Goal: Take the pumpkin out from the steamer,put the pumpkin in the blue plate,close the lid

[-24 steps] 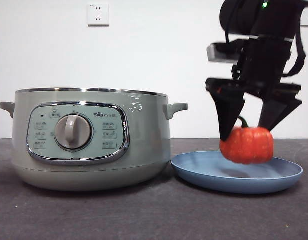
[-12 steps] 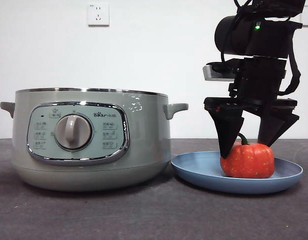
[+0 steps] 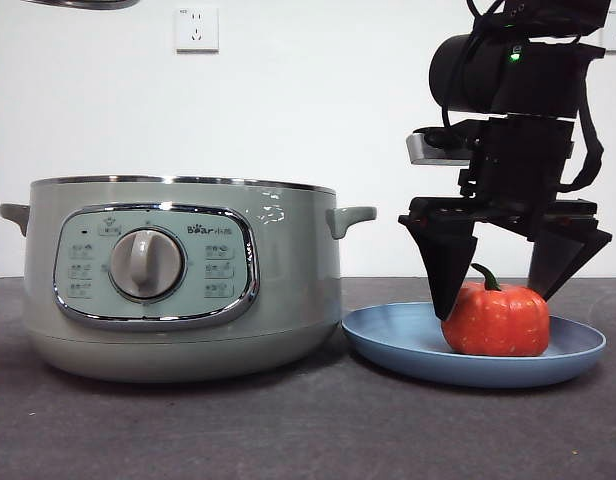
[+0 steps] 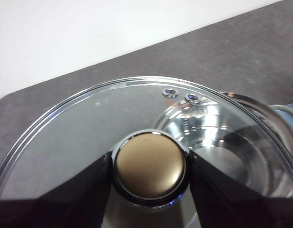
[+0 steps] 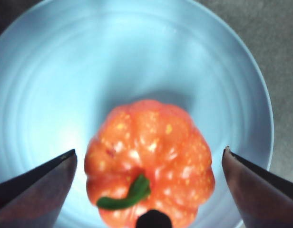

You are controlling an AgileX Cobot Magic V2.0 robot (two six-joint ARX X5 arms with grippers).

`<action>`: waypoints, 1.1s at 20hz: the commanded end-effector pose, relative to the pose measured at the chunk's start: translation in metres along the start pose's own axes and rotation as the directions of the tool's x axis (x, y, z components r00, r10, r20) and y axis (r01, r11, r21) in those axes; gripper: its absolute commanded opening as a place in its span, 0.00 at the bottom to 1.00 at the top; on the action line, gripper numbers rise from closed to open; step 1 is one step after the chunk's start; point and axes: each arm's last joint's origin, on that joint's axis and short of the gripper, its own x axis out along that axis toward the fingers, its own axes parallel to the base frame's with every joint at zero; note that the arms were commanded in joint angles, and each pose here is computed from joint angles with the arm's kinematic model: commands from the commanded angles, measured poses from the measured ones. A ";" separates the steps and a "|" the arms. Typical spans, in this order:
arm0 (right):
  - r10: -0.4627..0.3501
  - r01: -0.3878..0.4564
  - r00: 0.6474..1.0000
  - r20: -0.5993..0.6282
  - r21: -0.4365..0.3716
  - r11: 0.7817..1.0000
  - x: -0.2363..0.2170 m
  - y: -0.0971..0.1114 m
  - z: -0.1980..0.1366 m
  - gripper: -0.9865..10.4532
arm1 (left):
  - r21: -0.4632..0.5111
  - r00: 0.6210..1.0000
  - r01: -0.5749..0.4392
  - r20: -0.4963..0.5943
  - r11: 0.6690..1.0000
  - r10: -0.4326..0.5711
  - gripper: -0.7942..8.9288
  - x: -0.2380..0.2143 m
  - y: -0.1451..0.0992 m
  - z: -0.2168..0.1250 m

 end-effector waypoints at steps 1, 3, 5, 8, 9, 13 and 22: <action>0.002 -0.002 1.000 0.028 0.021 1.000 -0.015 0.000 -0.004 0.53 | -0.031 0.997 0.014 0.073 0.999 -0.011 0.07 -0.001 0.000 0.010; 0.003 -0.005 0.997 0.073 0.026 1.000 -0.034 -0.001 -0.006 0.53 | -0.026 0.997 0.047 0.067 0.999 -0.045 0.07 0.009 -0.004 0.014; 0.003 -0.007 0.991 0.135 0.029 1.000 -0.056 -0.002 -0.009 0.53 | -0.022 0.993 0.103 0.060 0.994 -0.101 0.07 0.022 -0.009 0.018; 0.004 -0.013 0.968 0.251 0.034 0.999 -0.093 -0.004 -0.016 0.53 | -0.018 0.987 0.157 0.040 0.987 -0.156 0.07 0.046 -0.018 0.023; 0.003 -0.014 0.956 0.292 0.036 0.999 -0.106 -0.005 -0.020 0.53 | -0.016 0.985 0.167 0.031 0.986 -0.167 0.07 0.055 -0.021 0.025; 0.002 -0.023 0.899 0.438 0.043 0.999 -0.152 -0.008 -0.038 0.53 | -0.011 0.986 0.168 -0.014 0.986 -0.168 0.07 0.093 -0.032 0.024; -0.005 -0.044 0.776 0.630 0.062 0.997 -0.212 -0.012 -0.077 0.53 | -0.050 0.981 0.192 -0.007 0.980 -0.192 0.07 0.149 -0.051 -0.009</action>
